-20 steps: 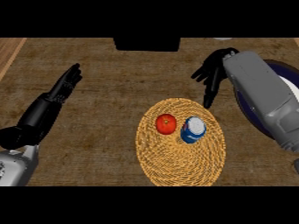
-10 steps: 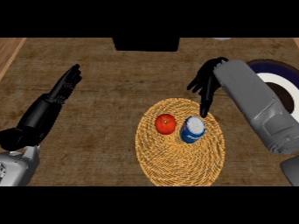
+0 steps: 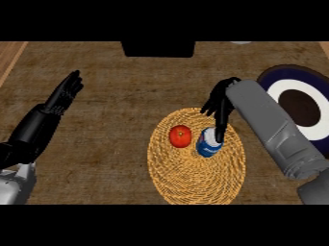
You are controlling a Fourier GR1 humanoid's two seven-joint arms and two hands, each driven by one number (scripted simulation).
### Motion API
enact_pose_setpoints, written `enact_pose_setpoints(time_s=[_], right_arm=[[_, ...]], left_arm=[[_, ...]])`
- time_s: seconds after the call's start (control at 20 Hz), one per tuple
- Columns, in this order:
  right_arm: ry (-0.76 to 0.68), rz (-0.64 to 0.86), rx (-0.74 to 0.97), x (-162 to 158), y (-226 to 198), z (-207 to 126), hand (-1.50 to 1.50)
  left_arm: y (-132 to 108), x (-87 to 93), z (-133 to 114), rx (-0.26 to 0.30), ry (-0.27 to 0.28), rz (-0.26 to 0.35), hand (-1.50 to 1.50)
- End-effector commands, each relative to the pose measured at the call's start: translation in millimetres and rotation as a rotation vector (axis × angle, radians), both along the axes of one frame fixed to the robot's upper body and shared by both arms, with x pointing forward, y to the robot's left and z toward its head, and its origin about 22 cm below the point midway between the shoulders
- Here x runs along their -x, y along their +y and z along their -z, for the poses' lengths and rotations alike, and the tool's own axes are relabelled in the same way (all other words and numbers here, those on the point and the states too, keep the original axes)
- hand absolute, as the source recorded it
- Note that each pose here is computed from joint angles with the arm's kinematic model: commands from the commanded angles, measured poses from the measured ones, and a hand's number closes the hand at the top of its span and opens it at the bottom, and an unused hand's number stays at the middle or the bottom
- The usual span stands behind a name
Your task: Pick the can from the placemat and place it in the plate
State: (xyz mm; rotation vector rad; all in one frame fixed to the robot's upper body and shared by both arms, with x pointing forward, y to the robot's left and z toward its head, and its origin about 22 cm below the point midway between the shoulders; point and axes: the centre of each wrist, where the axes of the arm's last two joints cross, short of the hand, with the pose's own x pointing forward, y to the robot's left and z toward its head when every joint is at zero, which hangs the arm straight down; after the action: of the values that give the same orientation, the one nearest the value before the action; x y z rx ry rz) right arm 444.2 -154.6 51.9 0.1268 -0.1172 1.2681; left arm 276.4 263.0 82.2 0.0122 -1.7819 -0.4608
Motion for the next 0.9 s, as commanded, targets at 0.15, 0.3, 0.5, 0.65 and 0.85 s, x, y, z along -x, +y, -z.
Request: enact_pose_setpoints(time_s=[0.15,0.3,0.5,0.65,0.85], right_arm=[[0.1,-0.082,-0.001,19.3,7.6,33.4,-1.5],[0.105,-0.101,-0.013,17.0,23.0,26.3,-1.5],[0.122,-0.133,-0.011,39.6,26.6,59.1,-1.5],[0.111,-0.13,0.022,39.8,22.4,58.3,-1.5],[0.105,-0.237,-0.063,35.6,17.2,45.4,1.5]], left_arm=[[-2.5,4.5,8.2,0.0,0.017,-0.005,0.0],[-10.6,0.5,13.7,-0.003,0.022,-0.018,0.0],[-13.1,4.0,9.6,-0.015,0.01,-0.012,0.0],[15.7,8.6,3.8,-0.014,-0.006,-0.01,0.0],[0.2,-3.4,-1.8,0.008,-0.007,-0.018,0.0]])
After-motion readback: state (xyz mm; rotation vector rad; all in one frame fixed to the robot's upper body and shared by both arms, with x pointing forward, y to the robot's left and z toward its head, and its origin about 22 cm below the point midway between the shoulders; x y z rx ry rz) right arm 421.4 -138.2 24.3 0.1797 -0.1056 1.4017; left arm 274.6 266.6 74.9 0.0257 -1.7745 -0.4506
